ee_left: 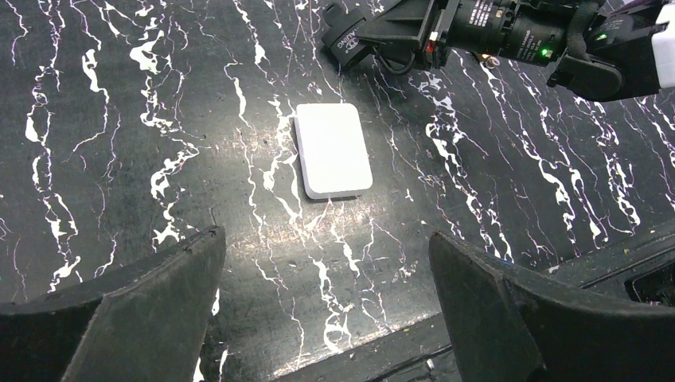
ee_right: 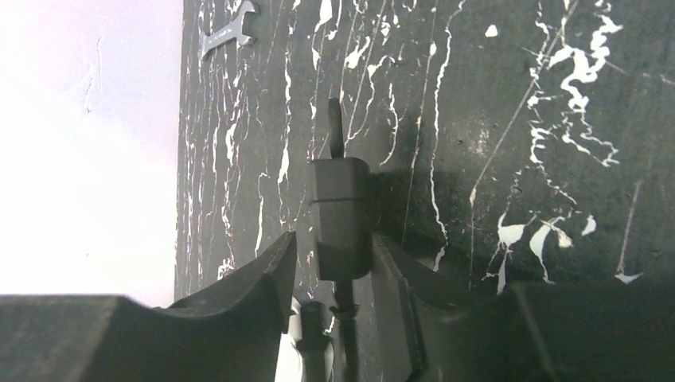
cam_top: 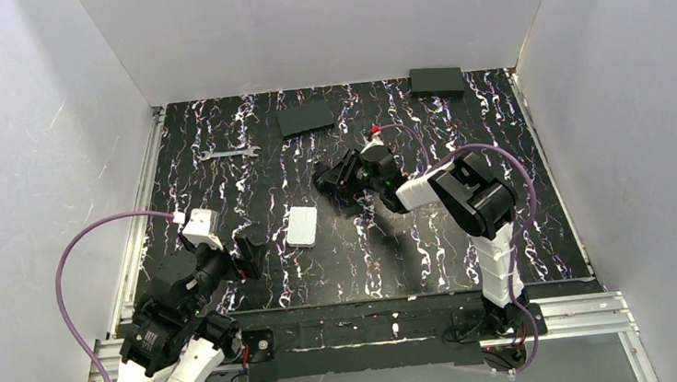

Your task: Unlock with the key

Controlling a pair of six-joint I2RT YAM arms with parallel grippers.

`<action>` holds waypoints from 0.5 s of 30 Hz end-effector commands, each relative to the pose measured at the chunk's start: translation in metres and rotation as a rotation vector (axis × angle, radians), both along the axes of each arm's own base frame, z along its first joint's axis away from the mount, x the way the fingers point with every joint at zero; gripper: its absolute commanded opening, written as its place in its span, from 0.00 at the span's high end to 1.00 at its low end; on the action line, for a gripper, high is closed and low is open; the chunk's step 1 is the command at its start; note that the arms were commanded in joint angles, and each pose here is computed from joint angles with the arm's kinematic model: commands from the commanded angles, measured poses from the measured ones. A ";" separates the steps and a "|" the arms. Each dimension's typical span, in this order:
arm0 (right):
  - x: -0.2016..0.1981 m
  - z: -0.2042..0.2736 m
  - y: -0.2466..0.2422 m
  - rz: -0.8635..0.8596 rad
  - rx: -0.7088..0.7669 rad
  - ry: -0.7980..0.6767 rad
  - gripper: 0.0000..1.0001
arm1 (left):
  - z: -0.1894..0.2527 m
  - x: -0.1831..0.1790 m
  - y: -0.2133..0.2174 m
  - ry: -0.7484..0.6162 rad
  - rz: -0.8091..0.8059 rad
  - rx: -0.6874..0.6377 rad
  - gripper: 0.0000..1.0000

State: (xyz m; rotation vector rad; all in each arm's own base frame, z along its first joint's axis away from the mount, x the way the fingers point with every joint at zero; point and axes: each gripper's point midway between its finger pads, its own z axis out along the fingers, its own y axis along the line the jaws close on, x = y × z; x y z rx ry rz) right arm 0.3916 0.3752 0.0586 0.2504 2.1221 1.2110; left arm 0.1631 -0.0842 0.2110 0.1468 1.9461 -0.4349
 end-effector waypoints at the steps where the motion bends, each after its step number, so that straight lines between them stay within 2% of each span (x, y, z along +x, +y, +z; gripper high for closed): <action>1: 0.017 0.062 0.014 0.014 0.109 -0.133 0.49 | -0.003 0.001 0.005 0.001 0.019 0.024 0.02; 4: 0.017 0.060 0.011 0.011 0.079 -0.133 0.34 | -0.002 0.001 0.005 -0.001 0.018 0.025 0.02; 11: 0.024 0.069 -0.008 -0.028 -0.053 -0.188 0.17 | -0.002 0.001 0.006 -0.004 0.023 0.025 0.02; 14: 0.035 0.091 -0.024 -0.070 -0.166 -0.260 0.02 | -0.002 0.001 0.006 -0.005 0.024 0.027 0.02; 15: 0.038 0.106 -0.030 -0.082 -0.195 -0.297 0.02 | -0.003 0.001 0.006 -0.005 0.026 0.026 0.02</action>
